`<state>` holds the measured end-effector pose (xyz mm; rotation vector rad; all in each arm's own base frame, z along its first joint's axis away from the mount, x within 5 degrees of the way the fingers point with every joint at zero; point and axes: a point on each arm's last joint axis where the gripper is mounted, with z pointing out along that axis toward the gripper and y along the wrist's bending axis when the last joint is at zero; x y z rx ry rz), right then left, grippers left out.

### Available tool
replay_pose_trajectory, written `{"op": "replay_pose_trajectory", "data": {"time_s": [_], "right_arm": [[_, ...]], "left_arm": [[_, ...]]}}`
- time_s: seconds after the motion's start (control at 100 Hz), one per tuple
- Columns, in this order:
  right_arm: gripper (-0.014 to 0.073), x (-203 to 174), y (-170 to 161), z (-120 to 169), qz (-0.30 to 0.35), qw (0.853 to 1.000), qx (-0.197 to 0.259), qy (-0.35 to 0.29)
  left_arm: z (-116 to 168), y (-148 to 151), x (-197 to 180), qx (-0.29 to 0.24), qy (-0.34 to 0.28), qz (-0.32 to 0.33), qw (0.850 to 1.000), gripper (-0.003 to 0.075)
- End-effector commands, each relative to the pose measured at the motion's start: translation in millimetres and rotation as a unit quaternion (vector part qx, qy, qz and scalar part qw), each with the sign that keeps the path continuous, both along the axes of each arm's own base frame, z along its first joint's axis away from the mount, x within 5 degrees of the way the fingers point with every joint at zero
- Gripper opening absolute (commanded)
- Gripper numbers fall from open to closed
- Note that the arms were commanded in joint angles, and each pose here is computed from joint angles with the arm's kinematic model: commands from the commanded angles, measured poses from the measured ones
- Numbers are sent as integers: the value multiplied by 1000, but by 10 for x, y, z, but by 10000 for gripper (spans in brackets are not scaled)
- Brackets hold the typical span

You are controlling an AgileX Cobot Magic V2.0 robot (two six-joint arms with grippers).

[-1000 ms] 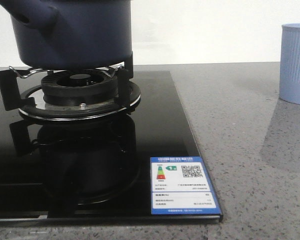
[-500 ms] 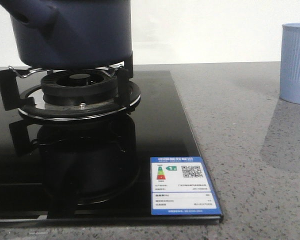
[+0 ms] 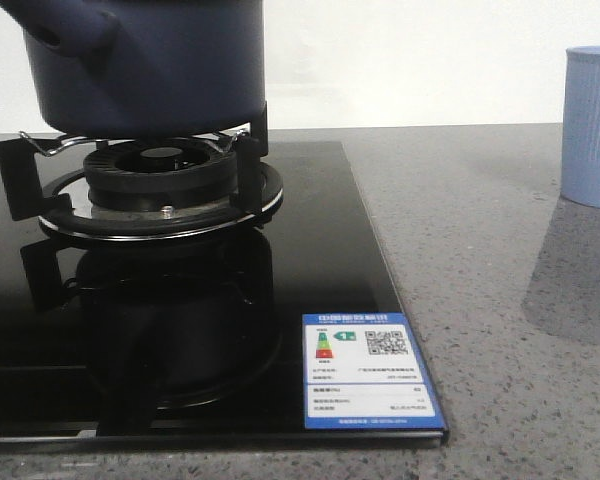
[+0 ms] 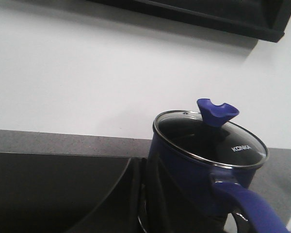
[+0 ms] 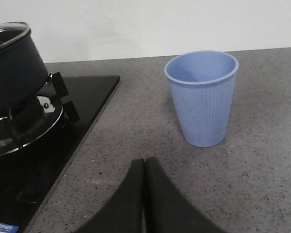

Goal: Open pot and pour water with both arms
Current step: 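Move the left gripper to the blue lid knob and grasp it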

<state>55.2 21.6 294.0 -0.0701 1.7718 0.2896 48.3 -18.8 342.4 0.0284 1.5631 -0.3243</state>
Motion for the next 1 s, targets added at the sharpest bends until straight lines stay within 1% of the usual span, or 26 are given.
{"op": "replay_pose_trajectory", "data": {"time_s": [0.0,0.13,0.2,0.25,0.27,0.32,0.34,0.37,0.41,0.45,0.46,0.48,0.49,0.53,0.56,0.6,0.63,0.77,0.87,0.99], "right_arm": [[-59,81,-4,188,4,1000,-13,-19],[-59,143,10,179,16,1000,-24,-4],[-59,151,11,176,17,999,-27,-3],[-55,151,11,176,17,999,-27,-3],[-51,151,11,176,17,999,-28,-3],[-5,151,11,176,17,999,-27,-3],[13,151,11,176,17,999,-27,-3],[74,151,12,177,17,1000,-26,-3],[155,151,14,180,18,1000,-22,-4],[275,151,16,182,18,1000,-19,-4],[319,151,16,182,18,1000,-19,-4],[365,151,15,184,17,1000,-19,-5],[410,152,14,186,17,1000,-19,-6],[529,152,14,186,17,1000,-19,-6],[591,152,14,186,17,1000,-18,-6],[654,152,14,186,17,1000,-18,-6],[676,152,14,187,17,1000,-18,-6],[669,151,19,189,18,1000,-12,-6],[669,151,23,191,20,1000,-7,-6],[669,150,24,192,20,1000,-5,-6]], "left_arm": [[239,-16,61,4,-20,-15,1000,-15],[259,-69,175,4,1,-47,999,-15],[246,-102,218,10,8,-65,998,4],[243,-126,244,6,12,-78,997,45],[246,-139,256,2,12,-84,996,76],[248,-164,287,-9,16,-95,995,128],[253,-176,303,-13,15,-100,995,167],[251,-191,323,-15,16,-105,994,197],[253,-208,359,-16,16,-109,994,263],[254,-230,387,-17,16,-116,993,335],[251,-236,401,-17,17,-117,993,349],[254,-245,410,-18,16,-119,993,387],[250,-256,431,-18,17,-121,992,413],[250,-276,464,-20,17,-125,992,475],[249,-299,499,-21,16,-128,991,529],[248,-324,538,-22,15,-131,991,564],[244,-350,569,-23,15,-135,990,577],[201,-496,775,-21,16,-142,990,567],[179,-607,938,-23,3,-135,991,567],[188,-771,1132,0,-14,-134,991,567]]}}
